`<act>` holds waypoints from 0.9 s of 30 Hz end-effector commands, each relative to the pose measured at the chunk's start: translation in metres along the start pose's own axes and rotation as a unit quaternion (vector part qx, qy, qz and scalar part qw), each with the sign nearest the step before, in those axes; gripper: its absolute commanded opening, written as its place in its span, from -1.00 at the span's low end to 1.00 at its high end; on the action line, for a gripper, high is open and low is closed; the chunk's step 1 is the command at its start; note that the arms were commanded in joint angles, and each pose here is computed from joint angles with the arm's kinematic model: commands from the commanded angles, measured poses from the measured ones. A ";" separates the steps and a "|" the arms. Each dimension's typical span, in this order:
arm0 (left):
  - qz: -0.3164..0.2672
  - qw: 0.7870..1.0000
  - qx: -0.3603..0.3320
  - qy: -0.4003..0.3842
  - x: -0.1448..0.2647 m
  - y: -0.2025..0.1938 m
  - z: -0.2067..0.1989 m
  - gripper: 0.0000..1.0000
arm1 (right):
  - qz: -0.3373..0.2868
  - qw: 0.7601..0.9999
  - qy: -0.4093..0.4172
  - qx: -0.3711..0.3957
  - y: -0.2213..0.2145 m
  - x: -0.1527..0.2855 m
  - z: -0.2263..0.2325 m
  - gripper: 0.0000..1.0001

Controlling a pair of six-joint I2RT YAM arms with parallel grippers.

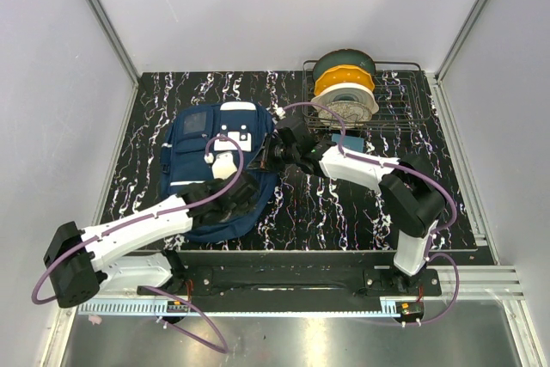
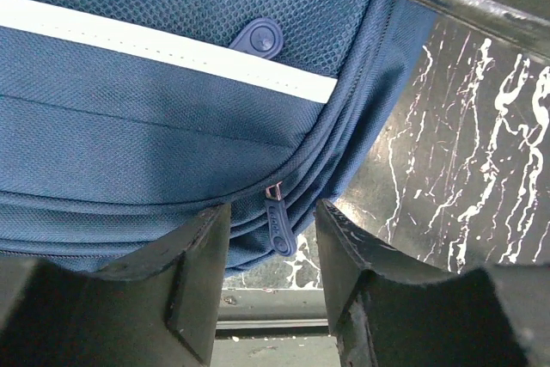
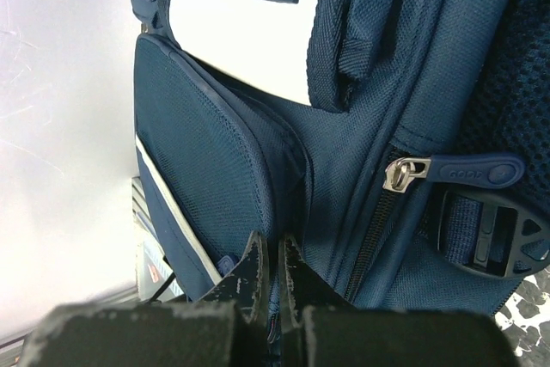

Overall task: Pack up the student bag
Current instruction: Unzip the student bag at the center of the board.

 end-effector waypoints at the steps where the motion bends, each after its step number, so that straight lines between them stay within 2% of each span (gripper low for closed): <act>1: -0.016 0.999 0.008 -0.028 0.003 0.011 -0.021 -0.05 | -0.035 0.999 0.034 0.024 0.017 0.022 0.031 -1.00; 9: -0.006 1.000 -0.005 -0.018 -0.004 0.006 -0.023 -0.12 | -0.037 0.998 0.034 0.033 0.019 0.023 0.033 -1.00; 18: 0.001 1.000 -0.019 -0.010 -0.010 0.002 -0.022 -0.56 | -0.042 0.998 0.034 0.038 0.021 0.023 0.035 -1.00; 20: 0.001 1.000 -0.019 -0.009 -0.010 0.002 -0.020 -0.76 | -0.043 0.998 0.034 0.037 0.022 0.023 0.035 -1.00; 22: -0.001 1.000 -0.020 -0.007 -0.010 0.001 -0.018 -0.81 | -0.044 0.998 0.033 0.038 0.024 0.023 0.034 -1.00; 24: -0.004 1.000 -0.018 -0.005 -0.010 0.002 -0.016 -1.00 | -0.034 0.999 0.021 0.037 0.019 0.023 0.030 -1.00; 27: -0.015 1.000 -0.020 0.007 -0.008 0.005 -0.009 -1.00 | -0.043 0.998 0.012 0.040 0.021 0.024 0.026 -1.00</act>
Point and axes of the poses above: each gripper's point midway between its finger pads, its own x axis back along the fingers, its own z axis along the line the jaws close on, y = z × x, the point moved 3 cm from there along x, back along the fingers, and after that the axes turned 5 degrees about x, right-handed, at the moved point
